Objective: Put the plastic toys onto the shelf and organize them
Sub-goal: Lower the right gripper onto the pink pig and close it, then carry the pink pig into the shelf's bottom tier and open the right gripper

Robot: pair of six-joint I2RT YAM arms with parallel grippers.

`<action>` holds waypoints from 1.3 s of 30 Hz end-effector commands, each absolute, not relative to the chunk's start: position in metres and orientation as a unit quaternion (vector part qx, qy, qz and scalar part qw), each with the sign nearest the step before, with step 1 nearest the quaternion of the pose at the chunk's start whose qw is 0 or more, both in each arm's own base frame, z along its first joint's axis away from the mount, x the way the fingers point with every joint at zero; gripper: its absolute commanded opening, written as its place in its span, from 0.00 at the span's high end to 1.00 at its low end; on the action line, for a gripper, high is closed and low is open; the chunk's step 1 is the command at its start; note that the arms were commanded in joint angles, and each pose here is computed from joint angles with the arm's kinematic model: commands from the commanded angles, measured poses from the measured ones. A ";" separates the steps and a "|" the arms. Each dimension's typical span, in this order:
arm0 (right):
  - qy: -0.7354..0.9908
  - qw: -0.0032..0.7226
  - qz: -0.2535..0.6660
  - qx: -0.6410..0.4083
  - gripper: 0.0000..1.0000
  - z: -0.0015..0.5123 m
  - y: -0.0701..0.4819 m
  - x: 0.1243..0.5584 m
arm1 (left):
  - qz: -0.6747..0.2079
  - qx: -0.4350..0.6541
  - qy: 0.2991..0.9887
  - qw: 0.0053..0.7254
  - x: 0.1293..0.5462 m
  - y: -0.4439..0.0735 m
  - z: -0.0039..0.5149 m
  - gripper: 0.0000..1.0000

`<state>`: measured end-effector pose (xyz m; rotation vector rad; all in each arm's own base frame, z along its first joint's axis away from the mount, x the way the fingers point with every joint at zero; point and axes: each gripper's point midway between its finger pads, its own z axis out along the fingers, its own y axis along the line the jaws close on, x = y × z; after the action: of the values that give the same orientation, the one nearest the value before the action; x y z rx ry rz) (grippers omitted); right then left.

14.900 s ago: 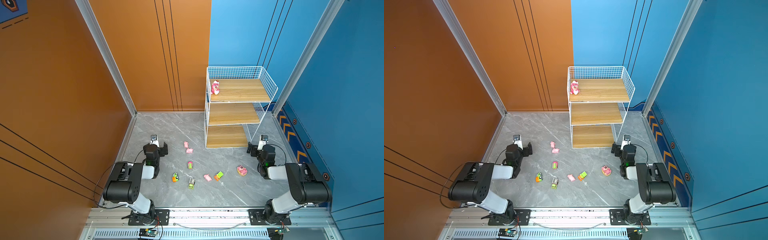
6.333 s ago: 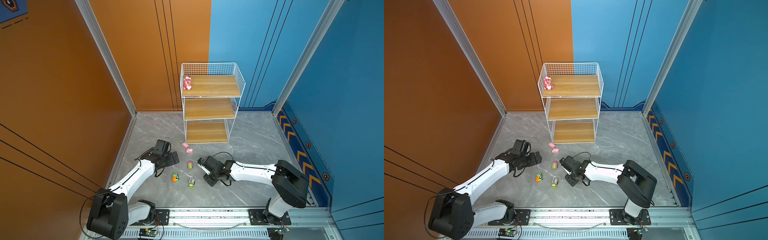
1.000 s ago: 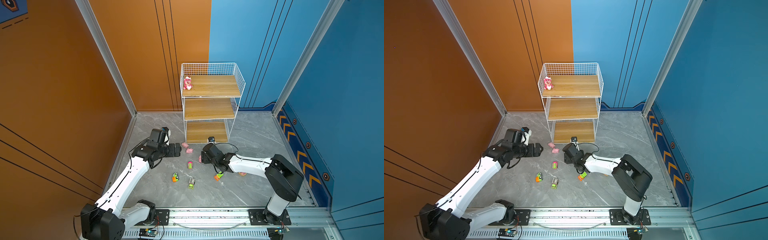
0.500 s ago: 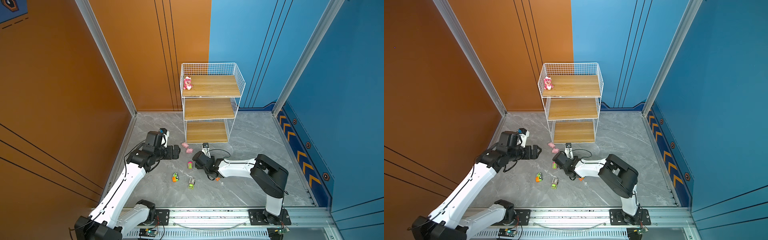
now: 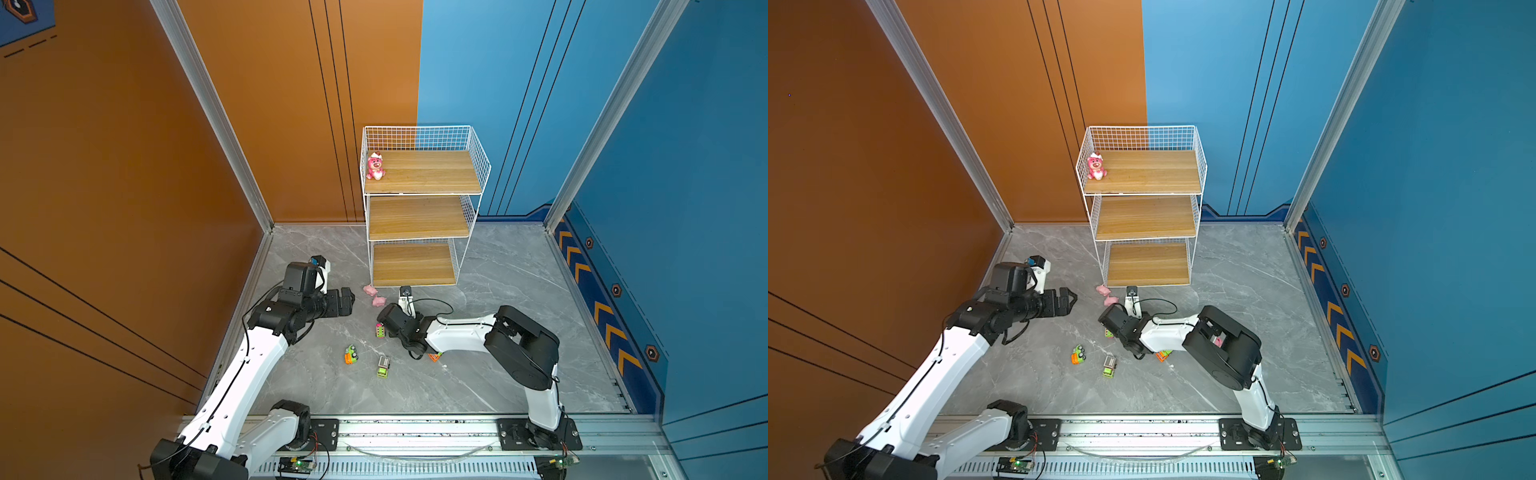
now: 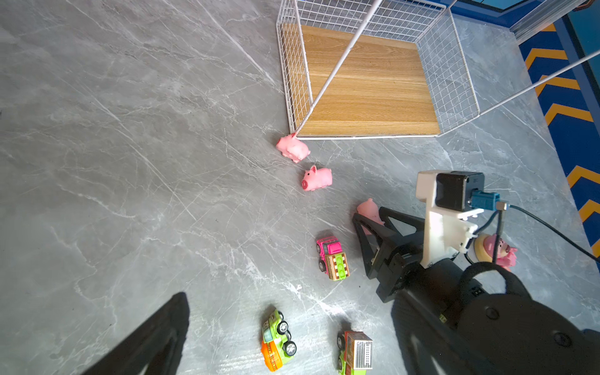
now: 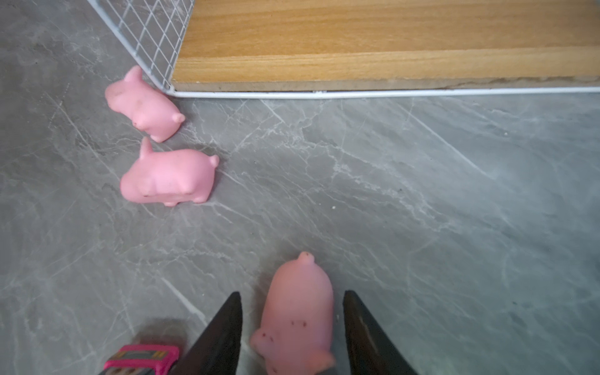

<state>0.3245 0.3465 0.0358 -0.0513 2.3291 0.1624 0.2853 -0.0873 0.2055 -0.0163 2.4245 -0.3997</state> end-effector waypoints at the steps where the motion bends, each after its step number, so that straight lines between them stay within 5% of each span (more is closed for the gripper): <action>1: 0.917 0.395 0.045 -0.024 0.57 0.033 0.344 0.327 | -0.164 -0.010 0.929 0.331 0.282 -0.088 0.203 0.02; 12: 0.912 0.400 0.068 -0.061 0.74 0.046 0.354 0.331 | -0.162 -0.020 0.930 0.330 0.283 -0.083 0.202 0.02; 39: 0.876 0.452 0.123 -0.110 0.73 0.096 0.385 0.406 | -0.172 -0.040 0.928 0.329 0.288 -0.076 0.201 0.02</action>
<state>0.3940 0.3788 0.1052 -0.2307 2.1681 0.3067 0.2882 -0.0752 0.2044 -0.0903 2.4239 -0.4243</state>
